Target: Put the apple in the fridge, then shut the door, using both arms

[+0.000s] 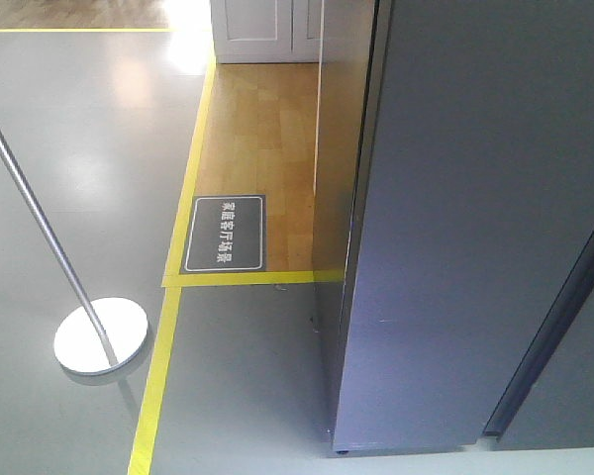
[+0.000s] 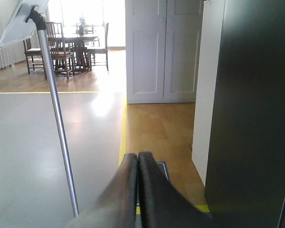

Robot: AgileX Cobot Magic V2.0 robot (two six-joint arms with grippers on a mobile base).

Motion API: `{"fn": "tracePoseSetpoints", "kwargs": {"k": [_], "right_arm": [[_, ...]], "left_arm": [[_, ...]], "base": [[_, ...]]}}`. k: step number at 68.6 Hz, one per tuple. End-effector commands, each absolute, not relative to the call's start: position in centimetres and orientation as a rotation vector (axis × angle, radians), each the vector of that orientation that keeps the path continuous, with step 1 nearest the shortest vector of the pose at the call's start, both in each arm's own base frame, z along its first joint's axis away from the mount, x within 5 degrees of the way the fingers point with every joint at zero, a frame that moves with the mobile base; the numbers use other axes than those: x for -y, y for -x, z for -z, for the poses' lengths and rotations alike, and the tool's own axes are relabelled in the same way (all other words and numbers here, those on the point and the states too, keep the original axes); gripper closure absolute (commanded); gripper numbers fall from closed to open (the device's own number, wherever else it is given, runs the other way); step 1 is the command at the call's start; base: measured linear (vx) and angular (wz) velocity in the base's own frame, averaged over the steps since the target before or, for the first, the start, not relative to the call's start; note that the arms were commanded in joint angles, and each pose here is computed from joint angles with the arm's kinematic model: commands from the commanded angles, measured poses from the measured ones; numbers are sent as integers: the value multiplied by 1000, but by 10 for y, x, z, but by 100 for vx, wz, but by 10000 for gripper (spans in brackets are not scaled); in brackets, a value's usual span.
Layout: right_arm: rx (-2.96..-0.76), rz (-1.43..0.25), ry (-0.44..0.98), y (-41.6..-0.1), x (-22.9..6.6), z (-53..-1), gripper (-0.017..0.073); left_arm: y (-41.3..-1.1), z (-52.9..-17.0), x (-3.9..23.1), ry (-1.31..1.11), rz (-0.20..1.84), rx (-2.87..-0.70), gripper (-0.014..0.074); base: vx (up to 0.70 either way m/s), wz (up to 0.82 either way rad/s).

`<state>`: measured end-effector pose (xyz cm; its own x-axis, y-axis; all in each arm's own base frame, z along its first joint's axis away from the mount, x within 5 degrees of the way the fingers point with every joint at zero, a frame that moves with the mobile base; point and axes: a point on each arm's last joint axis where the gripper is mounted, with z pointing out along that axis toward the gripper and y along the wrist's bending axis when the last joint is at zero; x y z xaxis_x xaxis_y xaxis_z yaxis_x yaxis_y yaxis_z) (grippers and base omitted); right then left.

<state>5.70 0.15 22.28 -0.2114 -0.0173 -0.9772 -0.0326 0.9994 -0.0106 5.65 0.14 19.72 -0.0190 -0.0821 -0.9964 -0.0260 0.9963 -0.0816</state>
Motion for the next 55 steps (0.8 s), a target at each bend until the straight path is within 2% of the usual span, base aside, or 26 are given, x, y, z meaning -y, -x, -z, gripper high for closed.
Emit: {"fn": "tracePoseSetpoints", "kwargs": {"k": [1,17,31,55], "right_arm": [[-1617,18,53,-56,-1,-227,562],[-1504,9,55,-56,-2,-204,562],[-1430,6,56,-56,-2,-207,562],[-1424,6,56,-56,-2,-208,562]], "left_arm": [[-56,-201,-2,84,44,-1510,600],[-56,-201,-2,84,44,-1510,600],[-56,-201,-2,84,44,-1510,600],[-56,-201,-2,84,44,-1510,600]], "base": [[0,0],[0,0],[0,0],[0,0]]}}
